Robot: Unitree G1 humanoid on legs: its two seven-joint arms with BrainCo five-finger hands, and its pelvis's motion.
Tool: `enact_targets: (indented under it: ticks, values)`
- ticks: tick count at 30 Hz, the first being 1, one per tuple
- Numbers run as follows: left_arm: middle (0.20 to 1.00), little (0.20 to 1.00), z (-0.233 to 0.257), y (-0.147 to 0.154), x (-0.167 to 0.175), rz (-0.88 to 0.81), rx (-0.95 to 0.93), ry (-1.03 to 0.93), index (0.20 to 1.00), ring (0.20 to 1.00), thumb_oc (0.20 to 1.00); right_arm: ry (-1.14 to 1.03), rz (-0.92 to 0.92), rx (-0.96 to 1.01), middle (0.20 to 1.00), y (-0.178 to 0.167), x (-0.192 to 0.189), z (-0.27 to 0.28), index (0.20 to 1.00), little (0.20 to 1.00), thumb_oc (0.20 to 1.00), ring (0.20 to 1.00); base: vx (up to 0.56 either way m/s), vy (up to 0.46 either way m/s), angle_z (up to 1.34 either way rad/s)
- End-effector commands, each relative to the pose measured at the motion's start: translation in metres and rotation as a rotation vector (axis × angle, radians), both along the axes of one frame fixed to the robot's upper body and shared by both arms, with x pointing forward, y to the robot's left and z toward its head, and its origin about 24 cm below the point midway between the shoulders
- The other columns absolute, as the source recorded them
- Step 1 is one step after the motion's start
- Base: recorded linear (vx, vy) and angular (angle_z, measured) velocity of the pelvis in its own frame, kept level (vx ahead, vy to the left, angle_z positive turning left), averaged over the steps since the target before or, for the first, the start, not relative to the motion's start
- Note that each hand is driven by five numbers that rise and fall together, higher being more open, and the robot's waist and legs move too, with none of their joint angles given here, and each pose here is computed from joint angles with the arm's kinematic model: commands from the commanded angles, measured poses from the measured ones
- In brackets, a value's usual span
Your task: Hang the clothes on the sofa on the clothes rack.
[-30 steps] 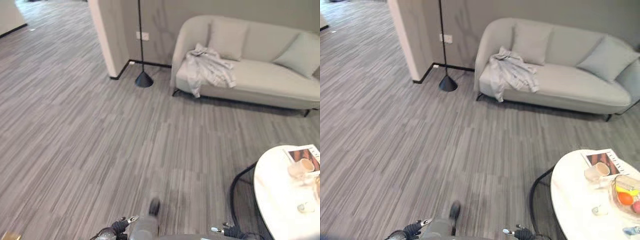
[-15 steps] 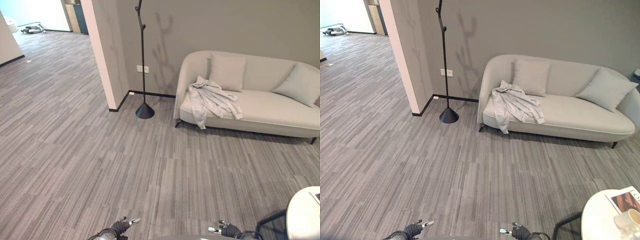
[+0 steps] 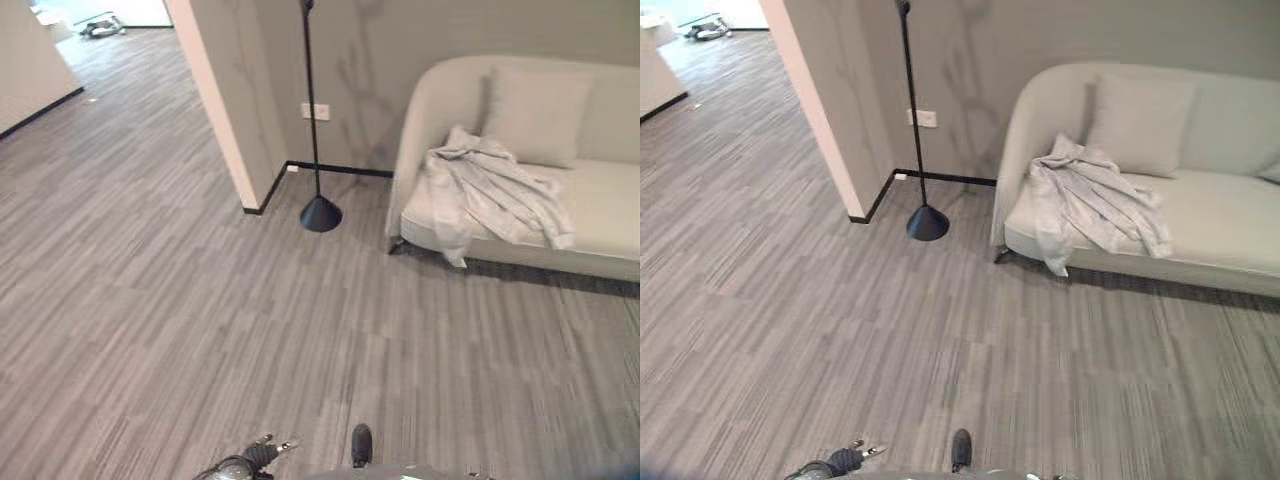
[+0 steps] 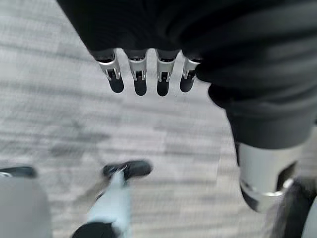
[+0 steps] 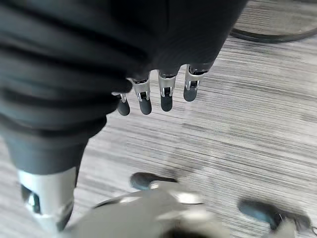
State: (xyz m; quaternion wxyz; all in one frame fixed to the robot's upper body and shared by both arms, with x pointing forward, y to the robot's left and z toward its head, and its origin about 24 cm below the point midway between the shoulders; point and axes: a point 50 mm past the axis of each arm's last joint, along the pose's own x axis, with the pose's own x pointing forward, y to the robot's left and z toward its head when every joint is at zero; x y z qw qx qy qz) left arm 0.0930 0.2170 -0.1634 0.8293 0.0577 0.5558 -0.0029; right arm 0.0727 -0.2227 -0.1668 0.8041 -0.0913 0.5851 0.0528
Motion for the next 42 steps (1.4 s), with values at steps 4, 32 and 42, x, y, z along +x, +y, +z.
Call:
enact_targets:
  ticks: [4, 32, 42]
  values:
    - [1.0, 1.0, 0.004, -0.01, 0.02, -0.038, -0.032, -0.059, 1.0, 1.0, 1.0, -0.024, -0.021, -0.045, 1.0, -0.012, 0.011, 0.004, 1.0, 1.0, 1.0, 1.0, 0.22, -0.144, -0.41]
    - [1.0, 1.0, 0.009, 0.013, 0.025, 0.033, 0.035, -0.075, 1.0, 1.0, 1.0, -0.057, 0.141, 0.038, 1.0, 0.03, 0.035, 0.002, 1.0, 1.0, 1.0, 1.0, 0.34, 0.103, -0.24]
    - [1.0, 1.0, 0.01, 0.016, 0.027, 0.063, 0.04, -0.094, 1.0, 1.0, 1.0, -0.095, 0.196, 0.034, 1.0, 0.032, 0.047, 0.006, 1.0, 1.0, 1.0, 1.0, 0.14, -0.29, 0.19]
